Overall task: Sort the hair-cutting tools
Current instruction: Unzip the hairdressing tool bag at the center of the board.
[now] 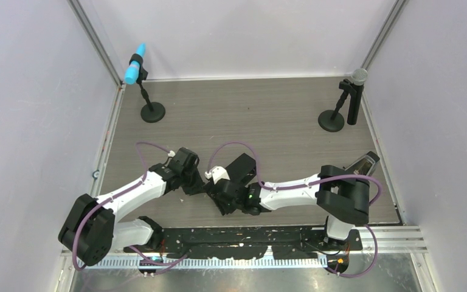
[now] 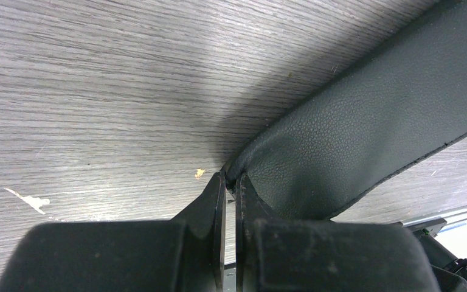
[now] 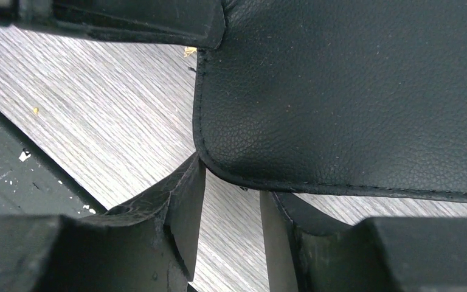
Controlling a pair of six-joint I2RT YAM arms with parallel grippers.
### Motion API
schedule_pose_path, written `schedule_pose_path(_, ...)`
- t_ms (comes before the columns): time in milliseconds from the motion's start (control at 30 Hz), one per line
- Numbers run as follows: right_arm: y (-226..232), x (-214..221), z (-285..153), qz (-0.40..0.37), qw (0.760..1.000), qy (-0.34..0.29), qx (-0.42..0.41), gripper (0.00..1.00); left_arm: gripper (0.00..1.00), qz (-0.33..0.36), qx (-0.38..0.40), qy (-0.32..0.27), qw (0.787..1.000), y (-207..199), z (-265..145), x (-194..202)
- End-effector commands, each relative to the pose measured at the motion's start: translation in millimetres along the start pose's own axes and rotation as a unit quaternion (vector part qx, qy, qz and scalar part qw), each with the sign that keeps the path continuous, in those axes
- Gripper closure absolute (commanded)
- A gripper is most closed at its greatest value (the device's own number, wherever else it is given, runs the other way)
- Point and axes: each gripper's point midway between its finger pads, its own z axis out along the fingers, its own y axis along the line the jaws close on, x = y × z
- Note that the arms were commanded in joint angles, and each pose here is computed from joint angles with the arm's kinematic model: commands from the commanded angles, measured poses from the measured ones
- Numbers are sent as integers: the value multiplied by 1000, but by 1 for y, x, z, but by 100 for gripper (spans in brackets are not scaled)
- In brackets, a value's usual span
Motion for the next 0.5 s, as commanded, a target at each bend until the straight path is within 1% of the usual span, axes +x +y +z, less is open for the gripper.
schedule_pose_path(0, 10, -9, 7, -9, 1000, -7, 1, 56, 100, 0, -5, 0, 1000, 5, 0, 3)
schedule_pose_path(67, 9, -7, 10, -13, 1000, -3, 8, 58, 100, 0, -3, 0, 1000, 4, 0, 3)
schedule_pose_path(200, 5, -6, 13, -15, 999, 4, 28, 65, 100, -3, -2, -1, 1000, 3, -1, 3)
schedule_pose_path(267, -1, -7, 13, -14, 999, 3, 46, 71, 100, -3, -1, -2, 1000, 3, -1, 3)
schedule_pose_path(300, -3, -6, 13, -14, 998, 8, 53, 76, 100, -3, -1, -2, 1000, 3, -1, 3)
schedule_pose_path(333, -6, -6, 11, -14, 998, 8, 62, 78, 100, -2, -2, -2, 1000, 4, -1, 4)
schedule_pose_path(367, -7, -6, 11, -13, 998, 8, 64, 86, 100, -2, -3, -3, 1000, 4, -1, 4)
schedule_pose_path(400, -9, -6, 9, -14, 998, 9, 68, 90, 100, -2, -3, -4, 1000, 4, -1, 3)
schedule_pose_path(433, -9, -7, 8, -14, 998, 9, 68, 94, 100, -2, -5, -4, 1000, 5, -1, 3)
schedule_pose_path(467, -10, -7, 4, -13, 998, 7, 68, 95, 100, -1, -8, -4, 1000, 7, -1, 3)
